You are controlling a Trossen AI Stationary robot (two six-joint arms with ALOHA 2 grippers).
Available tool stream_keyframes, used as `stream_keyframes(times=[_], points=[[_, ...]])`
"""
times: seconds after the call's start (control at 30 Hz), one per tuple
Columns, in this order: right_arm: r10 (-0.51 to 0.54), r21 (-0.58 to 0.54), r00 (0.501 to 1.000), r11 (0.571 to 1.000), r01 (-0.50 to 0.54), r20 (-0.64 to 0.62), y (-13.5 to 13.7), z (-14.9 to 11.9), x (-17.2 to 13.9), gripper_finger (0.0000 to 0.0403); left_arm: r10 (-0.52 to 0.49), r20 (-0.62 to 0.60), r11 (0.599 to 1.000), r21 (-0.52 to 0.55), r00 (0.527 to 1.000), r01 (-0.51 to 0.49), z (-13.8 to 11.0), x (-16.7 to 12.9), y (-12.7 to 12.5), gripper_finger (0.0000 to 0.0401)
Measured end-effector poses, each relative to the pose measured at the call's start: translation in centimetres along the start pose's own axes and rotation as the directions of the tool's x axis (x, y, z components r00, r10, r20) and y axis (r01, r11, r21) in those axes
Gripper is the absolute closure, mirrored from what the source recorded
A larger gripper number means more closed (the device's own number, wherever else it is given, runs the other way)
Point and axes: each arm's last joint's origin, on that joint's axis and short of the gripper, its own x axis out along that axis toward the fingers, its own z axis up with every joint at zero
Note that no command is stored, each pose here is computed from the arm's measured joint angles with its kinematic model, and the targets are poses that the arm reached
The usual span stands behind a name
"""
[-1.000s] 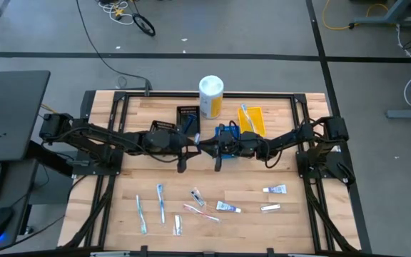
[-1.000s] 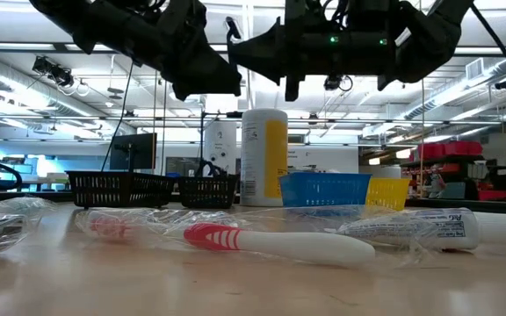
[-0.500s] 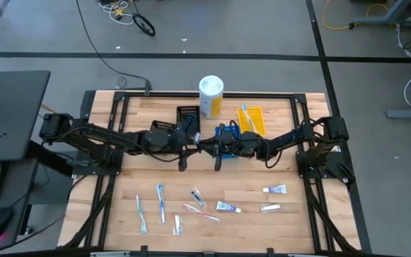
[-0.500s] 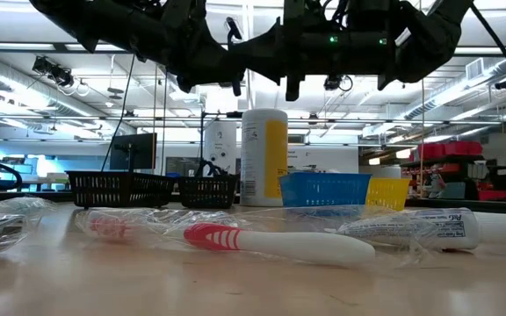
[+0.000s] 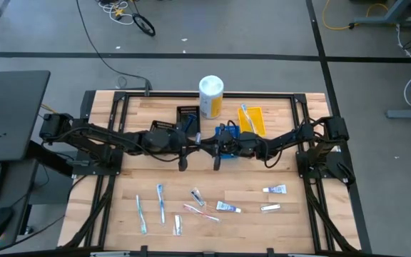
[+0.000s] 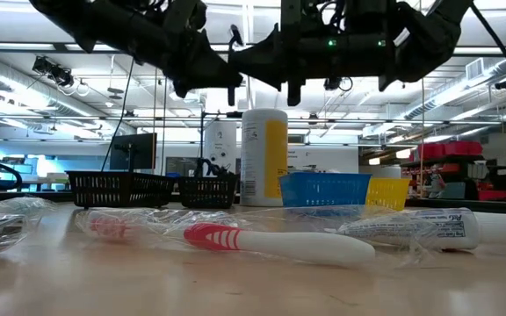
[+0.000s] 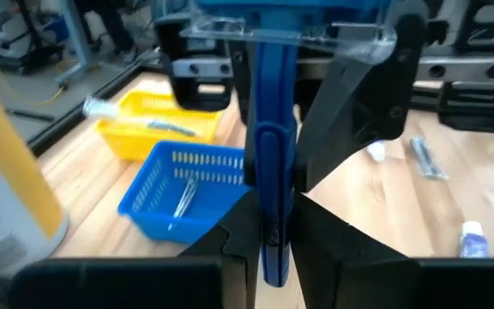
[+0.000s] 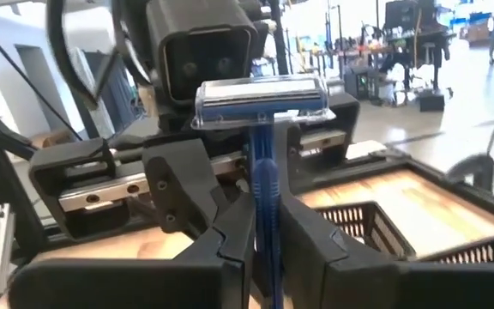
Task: Pick & Place Travel size toiletries
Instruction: Put the blue razor into the right black bin
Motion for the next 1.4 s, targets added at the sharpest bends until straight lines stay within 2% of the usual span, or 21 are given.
stream_keyframes(times=[0.17,0.3,0.43,0.6,0.77,0.9,1.0,1.23,1.4], points=[[-0.052,0.014,0.993,0.998,0.054,-0.107,-1.0,-1.0,0.0,0.0338,0.143,-0.048,0.99,0.013,0.989,-0.142,-0.6,0.0,0.7,0.0355],[-0.173,0.005,0.969,0.984,0.177,-0.175,-1.6,-1.8,-0.1,0.0337,0.292,-0.088,0.955,-0.027,0.952,-0.296,-1.0,0.1,2.3,0.0351],[-0.236,-0.018,0.939,0.971,0.239,-0.252,-2.0,-2.6,-0.4,0.0336,0.361,-0.145,0.923,-0.082,0.921,-0.375,-1.3,0.2,4.7,0.0343],[-0.234,-0.033,0.933,0.972,0.234,-0.273,-2.0,-2.8,-0.5,0.0336,0.421,-0.197,0.883,-0.136,0.885,-0.45,-1.5,0.2,7.8,0.035],[-0.222,-0.048,0.935,0.975,0.217,-0.275,-2.0,-2.8,-0.5,0.0336,0.403,-0.228,0.878,-0.177,0.886,-0.445,-1.6,0.1,10.0,0.0345],[-0.213,-0.045,0.941,0.977,0.209,-0.264,-2.0,-2.7,-0.4,0.0336,0.363,-0.237,0.89,-0.2,0.901,-0.41,-1.6,0.1,10.6,0.0345],[-0.21,-0.04,0.945,0.978,0.207,-0.25,-1.9,-2.5,-0.4,0.0336,0.368,-0.24,0.886,-0.201,0.898,-0.417,-1.8,0.3,10.8,0.0348],[-0.201,-0.004,0.955,0.979,0.206,-0.219,-1.9,-2.2,-0.3,0.0336,0.377,-0.324,0.881,-0.165,0.868,-0.444,-4.6,2.7,11.6,0.0346],[-0.202,-0.004,0.954,0.978,0.206,-0.221,-1.9,-2.3,-0.3,0.0336,0.375,-0.371,0.862,-0.197,0.85,-0.466,-5.6,4.3,13.0,0.0346]])
